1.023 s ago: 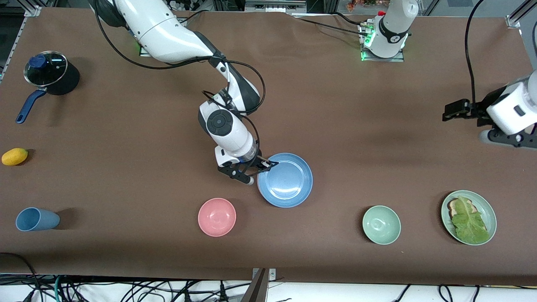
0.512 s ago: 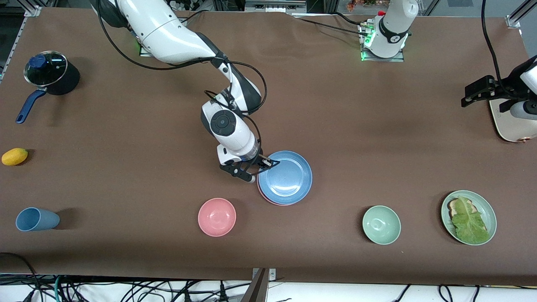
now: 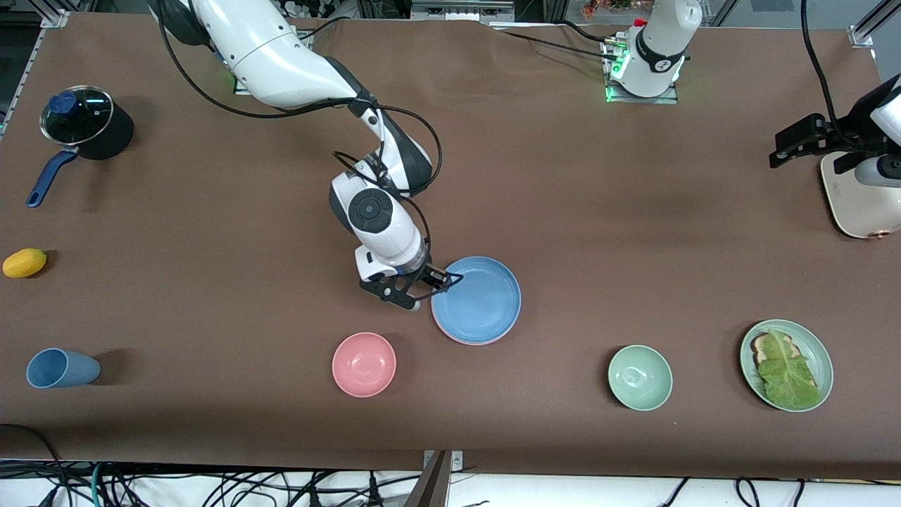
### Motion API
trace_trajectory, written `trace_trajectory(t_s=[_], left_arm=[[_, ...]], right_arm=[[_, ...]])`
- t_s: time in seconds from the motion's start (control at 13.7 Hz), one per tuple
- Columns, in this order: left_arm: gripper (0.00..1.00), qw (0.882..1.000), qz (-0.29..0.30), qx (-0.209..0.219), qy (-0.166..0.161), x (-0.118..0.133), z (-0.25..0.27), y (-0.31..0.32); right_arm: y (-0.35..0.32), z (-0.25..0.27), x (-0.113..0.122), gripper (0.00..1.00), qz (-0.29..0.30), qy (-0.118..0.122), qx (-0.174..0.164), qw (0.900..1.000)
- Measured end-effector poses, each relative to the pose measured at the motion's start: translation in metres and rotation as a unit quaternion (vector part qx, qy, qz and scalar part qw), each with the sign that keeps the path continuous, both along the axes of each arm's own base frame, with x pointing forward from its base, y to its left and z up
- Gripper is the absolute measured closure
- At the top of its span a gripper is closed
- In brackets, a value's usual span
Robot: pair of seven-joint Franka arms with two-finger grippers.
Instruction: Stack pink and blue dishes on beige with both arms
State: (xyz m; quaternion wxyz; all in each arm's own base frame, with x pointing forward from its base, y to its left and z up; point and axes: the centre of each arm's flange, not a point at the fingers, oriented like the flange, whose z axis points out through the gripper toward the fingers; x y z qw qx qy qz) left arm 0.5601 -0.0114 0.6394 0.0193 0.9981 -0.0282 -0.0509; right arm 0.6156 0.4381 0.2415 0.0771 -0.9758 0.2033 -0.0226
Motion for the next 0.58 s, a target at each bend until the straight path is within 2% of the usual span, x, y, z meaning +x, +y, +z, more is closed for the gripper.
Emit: trace_trajectory(t_s=[0.07,0.15,0.29,0.58], left_arm=[[0.0,1.0,-0.002,0.0,0.001,0.0,0.0,-0.003],[0.0,1.0,-0.003,0.0,0.001,0.0,0.0,-0.005],[0.0,1.0,-0.004,0.0,0.001,0.0,0.0,-0.008],[0.0,1.0,-0.004,0.0,0.002,-0.001,0.0,-0.008]], right_arm=[[-0.008,0.009,0.006,0.07,0.013,0.0,-0.011,1.0],[-0.019,0.023,0.014,0.0,0.029,-0.003,-0.018,0.999],[-0.056,0.061,0.033,0.0,0.06,-0.004,-0.033,0.998],[-0.16,0.147,0.06,0.0,0.065,0.018,-0.057,0.996]])
